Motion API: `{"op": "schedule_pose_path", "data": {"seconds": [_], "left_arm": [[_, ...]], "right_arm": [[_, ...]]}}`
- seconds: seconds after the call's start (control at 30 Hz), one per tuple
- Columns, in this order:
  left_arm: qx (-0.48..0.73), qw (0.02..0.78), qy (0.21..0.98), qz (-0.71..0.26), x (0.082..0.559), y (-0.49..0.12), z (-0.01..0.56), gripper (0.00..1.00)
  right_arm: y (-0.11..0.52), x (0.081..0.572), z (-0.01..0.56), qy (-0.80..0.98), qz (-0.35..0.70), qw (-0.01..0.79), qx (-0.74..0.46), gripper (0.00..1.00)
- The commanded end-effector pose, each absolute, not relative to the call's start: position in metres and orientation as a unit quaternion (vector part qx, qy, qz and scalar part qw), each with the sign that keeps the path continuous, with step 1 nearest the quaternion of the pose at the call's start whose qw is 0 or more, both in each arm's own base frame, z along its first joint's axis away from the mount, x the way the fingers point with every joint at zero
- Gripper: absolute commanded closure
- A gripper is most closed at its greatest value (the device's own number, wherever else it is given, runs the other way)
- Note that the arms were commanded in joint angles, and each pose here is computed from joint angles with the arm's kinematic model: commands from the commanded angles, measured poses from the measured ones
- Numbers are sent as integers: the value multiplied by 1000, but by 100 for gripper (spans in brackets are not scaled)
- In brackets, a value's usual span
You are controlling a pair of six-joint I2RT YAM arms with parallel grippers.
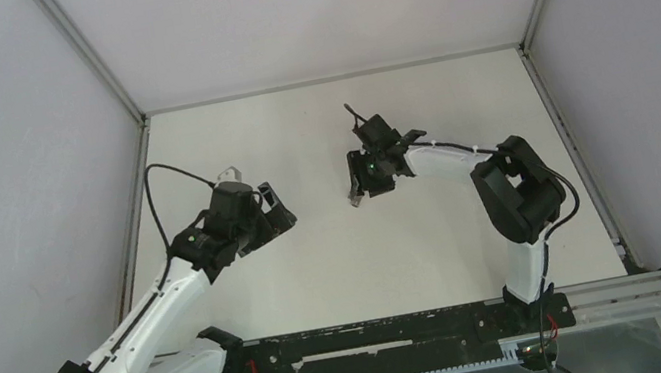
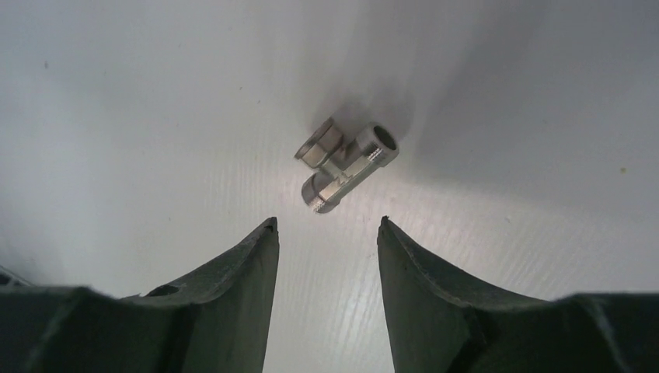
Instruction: Install the water faucets
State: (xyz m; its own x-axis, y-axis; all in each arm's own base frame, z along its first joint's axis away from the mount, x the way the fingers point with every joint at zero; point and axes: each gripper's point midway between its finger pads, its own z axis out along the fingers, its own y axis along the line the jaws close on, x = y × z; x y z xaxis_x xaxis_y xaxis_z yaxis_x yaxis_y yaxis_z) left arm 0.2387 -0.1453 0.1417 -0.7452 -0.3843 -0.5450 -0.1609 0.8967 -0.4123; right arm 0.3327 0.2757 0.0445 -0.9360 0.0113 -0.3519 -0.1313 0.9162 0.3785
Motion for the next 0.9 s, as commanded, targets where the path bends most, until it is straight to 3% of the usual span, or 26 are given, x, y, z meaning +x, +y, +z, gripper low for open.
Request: {"op": "schedule_pose_path", "data": {"seconds": [0.0, 0.27, 0.87], "left_arm": [[-142, 362, 901, -191, 247, -148, 169, 5], [-135, 367, 899, -195, 249, -150, 173, 3], [-131, 374, 897, -193, 246, -146, 179, 3]], "right_arm": [[280, 343, 86, 916, 235, 272, -178, 43], [278, 329, 75, 872, 200, 295, -336, 17], [280, 347, 34, 851, 148, 309, -399, 21]]}}
